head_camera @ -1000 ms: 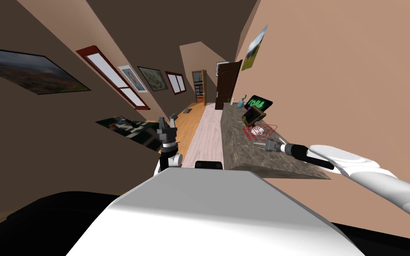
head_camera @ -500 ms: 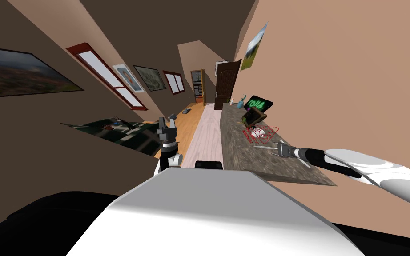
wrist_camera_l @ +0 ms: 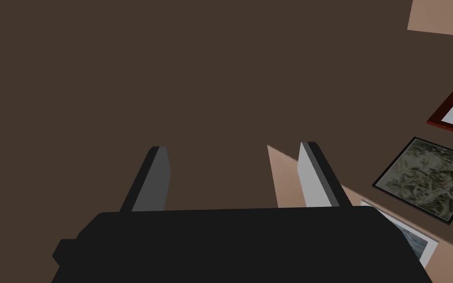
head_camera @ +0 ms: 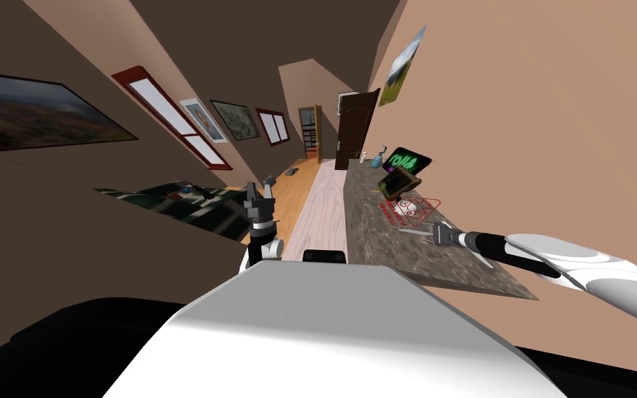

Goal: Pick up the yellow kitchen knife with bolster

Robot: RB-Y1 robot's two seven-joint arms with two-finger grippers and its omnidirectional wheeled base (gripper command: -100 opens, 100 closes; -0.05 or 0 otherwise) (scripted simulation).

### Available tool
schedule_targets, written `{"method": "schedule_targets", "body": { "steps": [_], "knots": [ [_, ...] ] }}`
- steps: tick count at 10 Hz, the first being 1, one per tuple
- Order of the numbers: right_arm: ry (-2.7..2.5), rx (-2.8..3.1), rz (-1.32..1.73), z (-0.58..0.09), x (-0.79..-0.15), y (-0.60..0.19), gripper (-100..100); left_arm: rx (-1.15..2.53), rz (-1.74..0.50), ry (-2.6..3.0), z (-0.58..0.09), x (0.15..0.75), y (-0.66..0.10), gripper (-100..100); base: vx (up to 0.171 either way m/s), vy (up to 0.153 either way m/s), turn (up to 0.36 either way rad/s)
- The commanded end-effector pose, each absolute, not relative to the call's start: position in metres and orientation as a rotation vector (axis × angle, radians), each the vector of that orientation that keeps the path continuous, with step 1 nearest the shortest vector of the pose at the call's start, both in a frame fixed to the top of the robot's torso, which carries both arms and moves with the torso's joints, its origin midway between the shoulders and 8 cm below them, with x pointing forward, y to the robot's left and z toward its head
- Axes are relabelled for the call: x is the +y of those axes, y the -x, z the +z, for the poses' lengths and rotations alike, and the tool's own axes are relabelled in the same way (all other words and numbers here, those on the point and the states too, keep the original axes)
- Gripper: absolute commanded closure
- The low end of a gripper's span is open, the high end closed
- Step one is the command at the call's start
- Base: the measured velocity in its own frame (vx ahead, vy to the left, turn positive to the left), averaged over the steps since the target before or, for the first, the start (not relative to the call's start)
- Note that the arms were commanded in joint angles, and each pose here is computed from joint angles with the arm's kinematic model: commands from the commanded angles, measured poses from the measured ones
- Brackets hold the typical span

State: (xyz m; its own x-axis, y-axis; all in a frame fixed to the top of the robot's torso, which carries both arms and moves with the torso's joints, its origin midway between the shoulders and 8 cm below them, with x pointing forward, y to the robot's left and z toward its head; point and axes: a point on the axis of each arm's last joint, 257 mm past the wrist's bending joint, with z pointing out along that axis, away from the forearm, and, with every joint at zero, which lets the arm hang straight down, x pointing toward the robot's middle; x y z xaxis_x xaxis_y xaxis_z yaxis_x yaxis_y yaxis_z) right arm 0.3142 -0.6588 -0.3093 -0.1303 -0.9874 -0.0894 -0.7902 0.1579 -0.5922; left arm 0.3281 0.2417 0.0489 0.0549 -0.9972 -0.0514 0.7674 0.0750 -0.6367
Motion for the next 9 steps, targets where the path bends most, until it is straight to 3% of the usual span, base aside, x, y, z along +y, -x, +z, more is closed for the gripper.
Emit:
{"method": "schedule_targets", "body": {
  "steps": [1, 6, 7, 9],
  "knots": [
    [1.677, 1.99, -0.571, -0.312, -0.664, -0.311, -100, 0.56, -1.432, 0.513, 0.049, 0.242, -0.328, 0, -0.013, 0.008, 0.061],
    [1.654, 2.013, -0.581, -0.319, -0.675, -0.306, -100, 0.56, -1.432, 0.513, 0.049, 0.242, -0.328, 0, -0.011, 0.008, 0.065],
    [1.655, 2.013, -0.582, -0.319, -0.675, -0.306, 100, 0.56, -1.432, 0.513, 0.049, 0.242, -0.328, 0, 0.0, 0.0, 0.0],
    [1.656, 2.014, -0.58, -0.32, -0.675, -0.305, 100, 0.56, -1.432, 0.513, 0.049, 0.242, -0.328, 0, -0.001, 0.0, 0.0]
  ]
}}
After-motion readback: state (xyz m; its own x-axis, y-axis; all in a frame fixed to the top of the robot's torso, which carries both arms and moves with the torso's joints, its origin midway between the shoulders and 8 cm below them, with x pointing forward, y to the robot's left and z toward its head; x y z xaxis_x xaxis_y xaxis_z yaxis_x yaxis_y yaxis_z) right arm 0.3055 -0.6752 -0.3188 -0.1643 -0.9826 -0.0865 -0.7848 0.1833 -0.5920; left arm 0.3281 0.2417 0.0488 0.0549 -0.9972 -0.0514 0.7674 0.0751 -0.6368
